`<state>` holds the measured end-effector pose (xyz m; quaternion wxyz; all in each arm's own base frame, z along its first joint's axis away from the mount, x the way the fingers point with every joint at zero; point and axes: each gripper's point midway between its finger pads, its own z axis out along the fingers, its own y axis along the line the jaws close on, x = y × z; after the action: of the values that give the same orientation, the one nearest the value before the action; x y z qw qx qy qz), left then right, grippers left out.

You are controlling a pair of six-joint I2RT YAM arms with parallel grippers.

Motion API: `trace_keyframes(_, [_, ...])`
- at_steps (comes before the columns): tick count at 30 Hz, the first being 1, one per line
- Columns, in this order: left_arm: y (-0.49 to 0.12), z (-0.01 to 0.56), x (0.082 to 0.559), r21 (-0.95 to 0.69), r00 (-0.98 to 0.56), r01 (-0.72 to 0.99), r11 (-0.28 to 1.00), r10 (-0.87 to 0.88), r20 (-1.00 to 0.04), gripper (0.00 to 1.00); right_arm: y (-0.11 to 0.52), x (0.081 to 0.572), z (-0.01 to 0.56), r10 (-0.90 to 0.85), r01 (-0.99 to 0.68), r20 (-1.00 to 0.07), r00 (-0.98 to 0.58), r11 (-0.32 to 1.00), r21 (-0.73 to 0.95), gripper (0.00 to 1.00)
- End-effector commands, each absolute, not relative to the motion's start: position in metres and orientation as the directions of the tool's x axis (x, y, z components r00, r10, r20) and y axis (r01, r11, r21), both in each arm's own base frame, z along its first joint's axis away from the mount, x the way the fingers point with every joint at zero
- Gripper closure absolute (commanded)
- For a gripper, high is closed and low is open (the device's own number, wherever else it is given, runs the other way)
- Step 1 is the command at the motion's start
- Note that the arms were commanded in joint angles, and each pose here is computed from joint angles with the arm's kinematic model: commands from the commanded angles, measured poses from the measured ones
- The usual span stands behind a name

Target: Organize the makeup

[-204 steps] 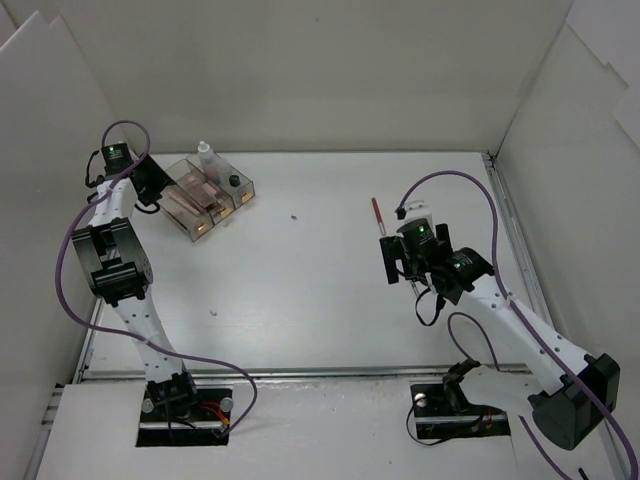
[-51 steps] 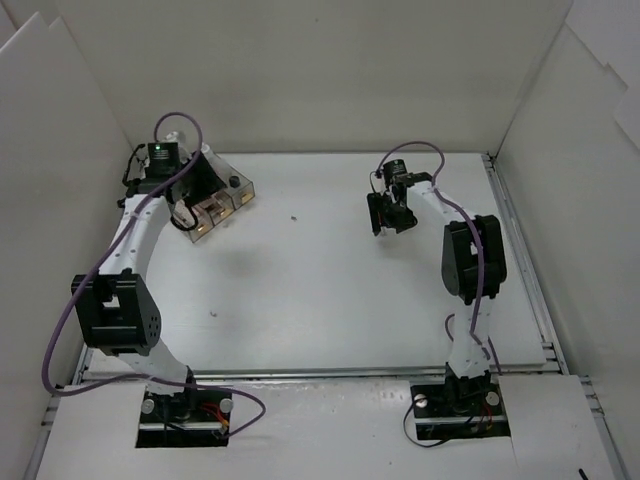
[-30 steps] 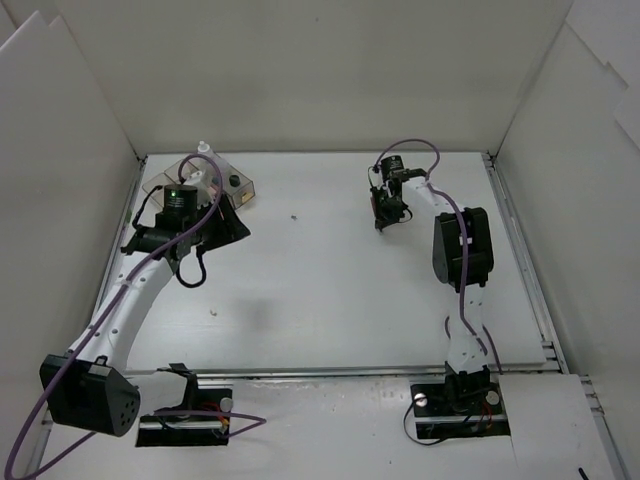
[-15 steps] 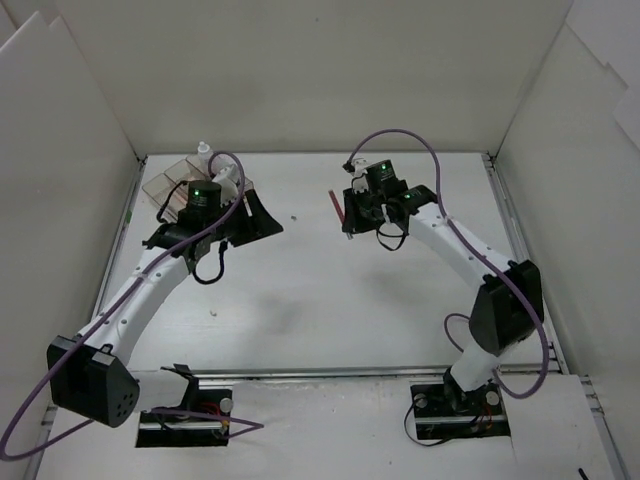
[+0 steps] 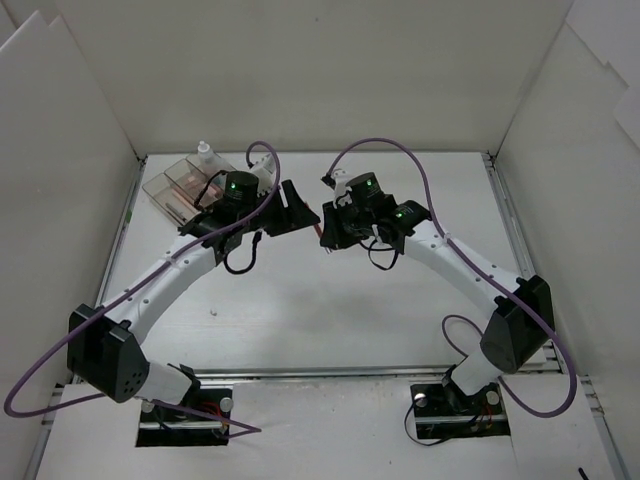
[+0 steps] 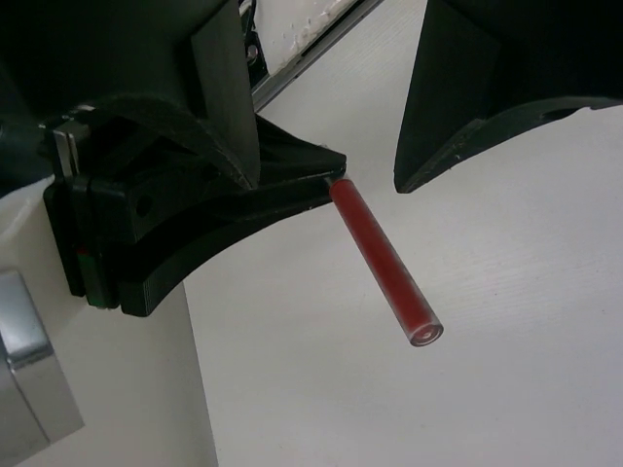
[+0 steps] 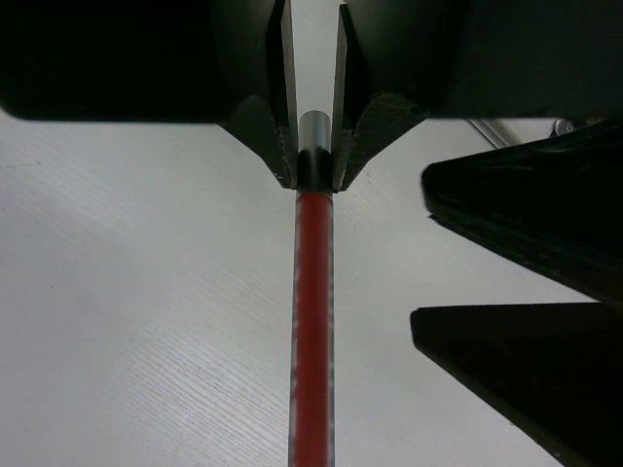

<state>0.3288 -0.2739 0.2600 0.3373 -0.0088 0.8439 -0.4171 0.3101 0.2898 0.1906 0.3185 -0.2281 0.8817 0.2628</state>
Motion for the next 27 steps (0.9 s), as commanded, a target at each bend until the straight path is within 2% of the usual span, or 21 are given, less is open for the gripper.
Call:
trace_keyframes(1, [-0.283, 0.297, 0.344, -0.725, -0.711, 0.301, 0.620, -0.360, -0.604, 0.47, 0.297, 0.311, 0.228, -0.172, -0.600, -0.762, -0.625, 0.730, 0.327, 1.00])
trace_keyframes(7, [-0.283, 0.282, 0.349, -0.728, -0.737, 0.245, 0.640, -0.366, -0.569, 0.47, 0.308, 0.305, 0.237, -0.161, -0.621, -0.776, -0.610, 0.706, 0.341, 0.99])
trace_keyframes(10, [-0.283, 0.282, 0.352, -0.728, -0.733, 0.238, 0.643, -0.372, -0.569, 0.51, 0.311, 0.305, 0.240, -0.156, -0.628, -0.781, -0.604, 0.697, 0.347, 0.98])
trace_keyframes(11, [-0.283, 0.281, 0.352, -0.728, -0.735, 0.235, 0.644, -0.372, -0.567, 0.62, 0.314, 0.303, 0.239, -0.160, -0.633, -0.779, -0.606, 0.690, 0.351, 0.98])
trace_keyframes(13, [-0.284, 0.282, 0.355, -0.732, -0.733, 0.234, 0.640, -0.379, -0.565, 0.71, 0.319, 0.300, 0.242, -0.163, -0.647, -0.783, -0.600, 0.675, 0.355, 0.98])
trace_keyframes(16, [-0.288, 0.286, 0.355, -0.745, -0.734, 0.244, 0.621, -0.383, -0.560, 0.93, 0.325, 0.298, 0.240, -0.173, -0.659, -0.785, -0.596, 0.664, 0.354, 0.97])
trace_keyframes(18, [-0.289, 0.289, 0.356, -0.749, -0.731, 0.250, 0.613, -0.388, -0.562, 1.00, 0.326, 0.299, 0.238, -0.175, -0.658, -0.781, -0.599, 0.664, 0.356, 0.94])
trace_keyframes(19, [-0.289, 0.289, 0.355, -0.749, -0.731, 0.249, 0.614, -0.388, -0.561, 1.00, 0.327, 0.298, 0.236, -0.176, -0.658, -0.780, -0.600, 0.663, 0.356, 0.91])
trace_keyframes(21, [-0.288, 0.289, 0.353, -0.750, -0.733, 0.247, 0.614, -0.388, -0.559, 1.00, 0.326, 0.301, 0.236, -0.169, -0.648, -0.782, -0.600, 0.677, 0.350, 0.78])
trace_keyframes(23, [-0.280, 0.284, 0.356, -0.750, -0.731, 0.228, 0.621, -0.400, -0.553, 1.00, 0.325, 0.302, 0.235, -0.167, -0.639, -0.782, -0.601, 0.687, 0.344, 0.54])
trace_keyframes(25, [-0.266, 0.283, 0.361, -0.754, -0.721, 0.205, 0.625, -0.424, -0.548, 1.00, 0.318, 0.307, 0.237, -0.154, -0.619, -0.790, -0.593, 0.715, 0.325, 0.37])
trace_keyframes(26, [-0.260, 0.283, 0.364, -0.754, -0.716, 0.198, 0.627, -0.433, -0.548, 1.00, 0.315, 0.309, 0.236, -0.148, -0.609, -0.790, -0.595, 0.724, 0.323, 0.24])
trace_keyframes(27, [-0.246, 0.279, 0.369, -0.750, -0.705, 0.172, 0.638, -0.452, -0.546, 1.00, 0.308, 0.313, 0.238, -0.133, -0.594, -0.796, -0.591, 0.740, 0.316, 0.19])
